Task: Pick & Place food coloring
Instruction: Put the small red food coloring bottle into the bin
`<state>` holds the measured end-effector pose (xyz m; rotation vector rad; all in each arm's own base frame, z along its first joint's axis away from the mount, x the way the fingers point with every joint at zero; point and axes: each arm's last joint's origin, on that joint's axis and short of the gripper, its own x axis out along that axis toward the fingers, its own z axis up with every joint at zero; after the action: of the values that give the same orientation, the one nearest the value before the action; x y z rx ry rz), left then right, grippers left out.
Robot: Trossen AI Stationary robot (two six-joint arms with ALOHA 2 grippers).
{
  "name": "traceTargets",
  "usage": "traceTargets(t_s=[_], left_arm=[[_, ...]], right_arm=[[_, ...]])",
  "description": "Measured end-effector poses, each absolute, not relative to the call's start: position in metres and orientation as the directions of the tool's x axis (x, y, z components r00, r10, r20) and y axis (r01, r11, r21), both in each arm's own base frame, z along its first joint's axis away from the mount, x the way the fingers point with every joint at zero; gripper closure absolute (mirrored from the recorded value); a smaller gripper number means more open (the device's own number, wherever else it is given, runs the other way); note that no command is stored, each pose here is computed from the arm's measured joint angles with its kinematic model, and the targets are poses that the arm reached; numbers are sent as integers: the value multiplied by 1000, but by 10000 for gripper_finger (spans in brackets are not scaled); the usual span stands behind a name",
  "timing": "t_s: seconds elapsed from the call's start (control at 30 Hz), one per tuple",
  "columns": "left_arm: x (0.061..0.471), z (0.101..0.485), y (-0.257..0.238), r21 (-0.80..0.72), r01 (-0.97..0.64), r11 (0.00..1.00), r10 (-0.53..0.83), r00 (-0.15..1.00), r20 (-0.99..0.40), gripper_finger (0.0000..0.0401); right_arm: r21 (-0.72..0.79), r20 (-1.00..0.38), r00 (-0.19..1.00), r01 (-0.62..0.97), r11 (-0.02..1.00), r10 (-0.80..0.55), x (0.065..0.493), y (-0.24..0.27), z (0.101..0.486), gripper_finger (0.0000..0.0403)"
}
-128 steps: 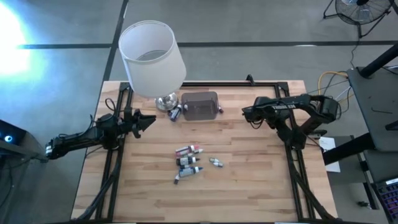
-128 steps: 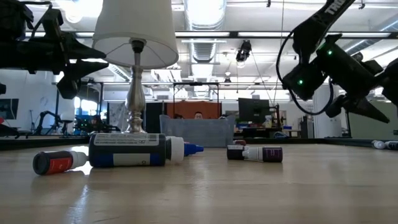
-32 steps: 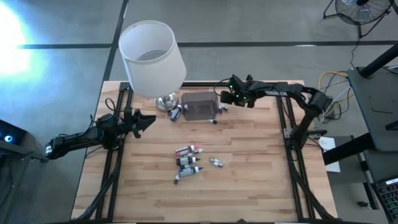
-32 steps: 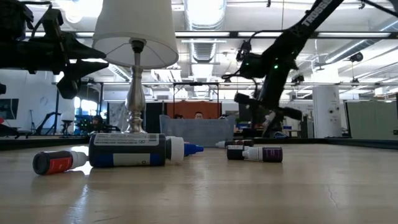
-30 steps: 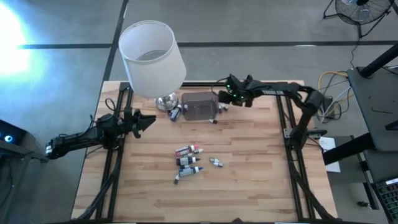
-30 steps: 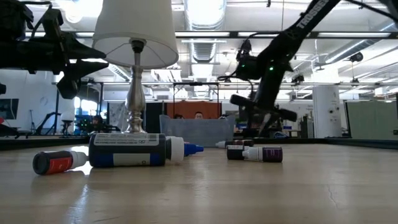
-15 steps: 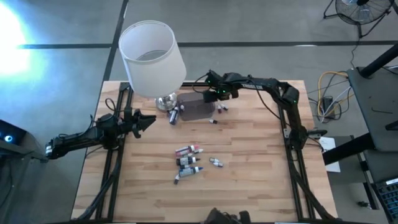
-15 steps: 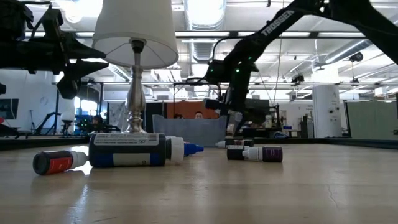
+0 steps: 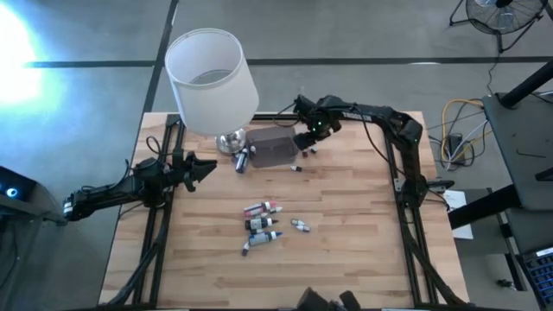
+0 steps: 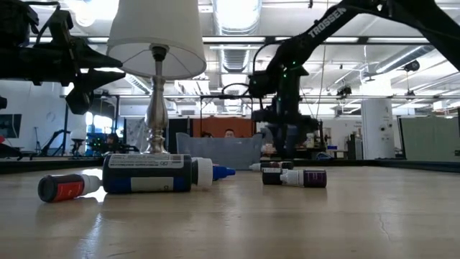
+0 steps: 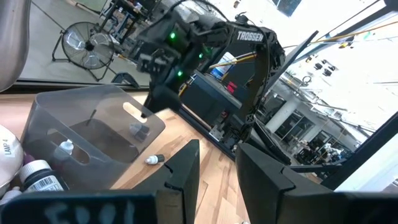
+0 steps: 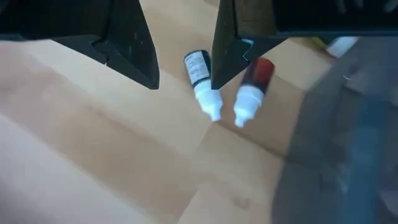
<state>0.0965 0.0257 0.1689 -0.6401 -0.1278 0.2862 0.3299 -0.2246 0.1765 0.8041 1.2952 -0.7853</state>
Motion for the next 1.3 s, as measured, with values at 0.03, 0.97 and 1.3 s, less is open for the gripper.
traceTargets(t_s=[0.03,0.97,1.3], left_arm=[[97,169,26,-605,-223,764,302,953,30,316],[97,169,26,-605,-224,764,302,953,29,316],[97,169,26,-605,-223,764,302,953,30,316]], right_arm=[[66,-994,103,858,509,-45,330,-224,173,259],[17,-997,68,661,750,-38,349,-193,157,277],[-6,-998,35,752,660,-49,335,-211,151,304]])
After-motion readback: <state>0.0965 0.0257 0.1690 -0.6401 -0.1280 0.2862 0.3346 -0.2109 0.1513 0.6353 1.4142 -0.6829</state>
